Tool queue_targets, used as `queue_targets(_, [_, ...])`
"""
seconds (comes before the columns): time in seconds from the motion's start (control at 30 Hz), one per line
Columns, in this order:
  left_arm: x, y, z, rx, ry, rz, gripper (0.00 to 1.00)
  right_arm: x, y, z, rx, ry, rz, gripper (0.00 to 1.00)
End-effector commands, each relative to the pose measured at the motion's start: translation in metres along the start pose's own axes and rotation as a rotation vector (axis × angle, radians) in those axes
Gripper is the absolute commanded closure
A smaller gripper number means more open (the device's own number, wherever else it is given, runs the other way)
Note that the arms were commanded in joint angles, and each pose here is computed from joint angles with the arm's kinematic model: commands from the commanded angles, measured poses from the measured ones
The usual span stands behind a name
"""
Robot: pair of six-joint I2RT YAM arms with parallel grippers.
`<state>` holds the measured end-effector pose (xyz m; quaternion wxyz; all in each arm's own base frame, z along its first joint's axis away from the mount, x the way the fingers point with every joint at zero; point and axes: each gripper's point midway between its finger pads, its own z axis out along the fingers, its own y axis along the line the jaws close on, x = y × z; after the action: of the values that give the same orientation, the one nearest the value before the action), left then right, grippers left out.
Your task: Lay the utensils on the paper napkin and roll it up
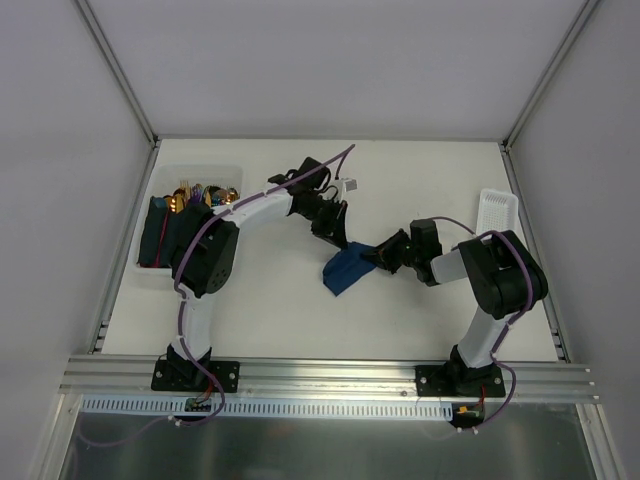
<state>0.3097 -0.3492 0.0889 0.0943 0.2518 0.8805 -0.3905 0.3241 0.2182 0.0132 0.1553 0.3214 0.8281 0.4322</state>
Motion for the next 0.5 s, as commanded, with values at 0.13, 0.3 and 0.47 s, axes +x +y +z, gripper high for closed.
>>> queue_targets(0.13, [0.005,-0.067,-0.011,0.318,0.082,-0.08,1.0,0.001,-0.051,-0.005,0.184,-0.041,0.019,1.0])
queue_targets(0.3, [0.026,-0.084,0.002,0.402,0.163,-0.084,1.0,0.0,-0.052,-0.005,0.186,-0.045,0.023,1.0])
queue_targets(0.47, [0.047,-0.083,0.022,0.412,0.232,-0.11,1.0,0.0,-0.055,-0.006,0.192,-0.048,0.027,1.0])
